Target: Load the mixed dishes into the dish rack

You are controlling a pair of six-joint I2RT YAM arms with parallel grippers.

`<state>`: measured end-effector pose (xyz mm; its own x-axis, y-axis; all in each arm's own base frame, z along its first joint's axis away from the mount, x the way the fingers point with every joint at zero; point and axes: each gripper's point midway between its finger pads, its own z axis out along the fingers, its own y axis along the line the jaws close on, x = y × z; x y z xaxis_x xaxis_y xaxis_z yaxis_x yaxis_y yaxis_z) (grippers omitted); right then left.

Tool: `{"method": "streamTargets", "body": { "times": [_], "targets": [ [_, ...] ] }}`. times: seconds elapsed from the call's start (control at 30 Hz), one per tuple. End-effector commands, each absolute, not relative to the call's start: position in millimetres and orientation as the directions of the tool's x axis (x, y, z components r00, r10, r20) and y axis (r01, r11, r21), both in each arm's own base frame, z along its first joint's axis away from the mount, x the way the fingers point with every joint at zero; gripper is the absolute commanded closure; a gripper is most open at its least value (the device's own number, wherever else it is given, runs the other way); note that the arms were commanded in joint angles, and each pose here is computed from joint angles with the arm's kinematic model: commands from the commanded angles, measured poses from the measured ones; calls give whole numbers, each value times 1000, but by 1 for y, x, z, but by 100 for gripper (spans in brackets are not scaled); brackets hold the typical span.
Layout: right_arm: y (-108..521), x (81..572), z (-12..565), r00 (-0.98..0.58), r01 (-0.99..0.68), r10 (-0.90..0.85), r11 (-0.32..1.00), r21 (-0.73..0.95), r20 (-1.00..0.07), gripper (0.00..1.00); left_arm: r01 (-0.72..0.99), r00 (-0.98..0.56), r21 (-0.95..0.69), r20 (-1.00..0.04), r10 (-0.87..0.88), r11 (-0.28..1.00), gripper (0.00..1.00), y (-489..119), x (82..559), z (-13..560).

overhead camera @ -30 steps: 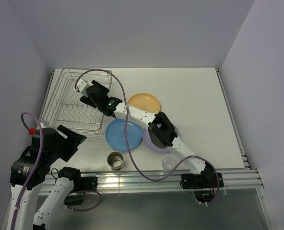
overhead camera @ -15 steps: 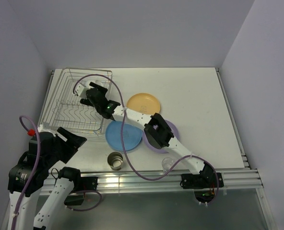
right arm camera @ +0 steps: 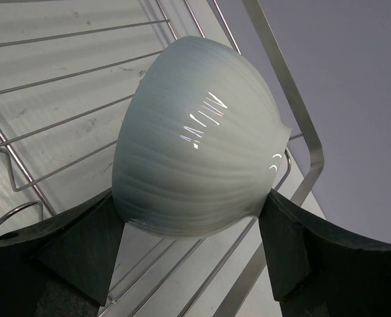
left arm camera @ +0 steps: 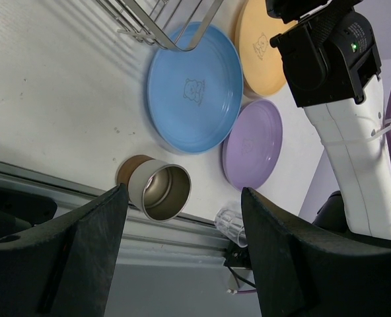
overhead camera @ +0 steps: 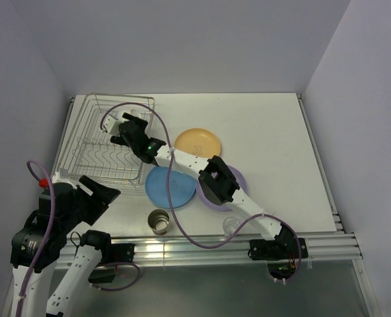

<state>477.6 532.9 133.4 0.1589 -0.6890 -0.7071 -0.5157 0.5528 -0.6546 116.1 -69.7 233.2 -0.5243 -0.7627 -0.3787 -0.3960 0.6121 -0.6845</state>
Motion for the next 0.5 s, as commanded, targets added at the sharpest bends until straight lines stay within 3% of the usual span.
{"method": "streamTargets", "body": {
  "times": [0.0,0.07,0.2,0.47],
  "targets": [
    [531,487,156,187,-467,-670,583,-665,-719,48,-341,-504,-725,-397,-767,599,25,-73,120,256],
    [533,487,156,191,-470,-665,583,-662,-722,37,-339,-506,-726,-396,-767,598,25,-73,118,256],
    [533,484,141,177,-493,-693,552,-673,-699,27,-334,-504,-735,-390,-771,590,25,-74,117,258],
    [527,482,119,151,-512,-725,524,-680,-672,20,-327,-503,-743,-387,-773,584,24,-75,117,260]
  ]
}}
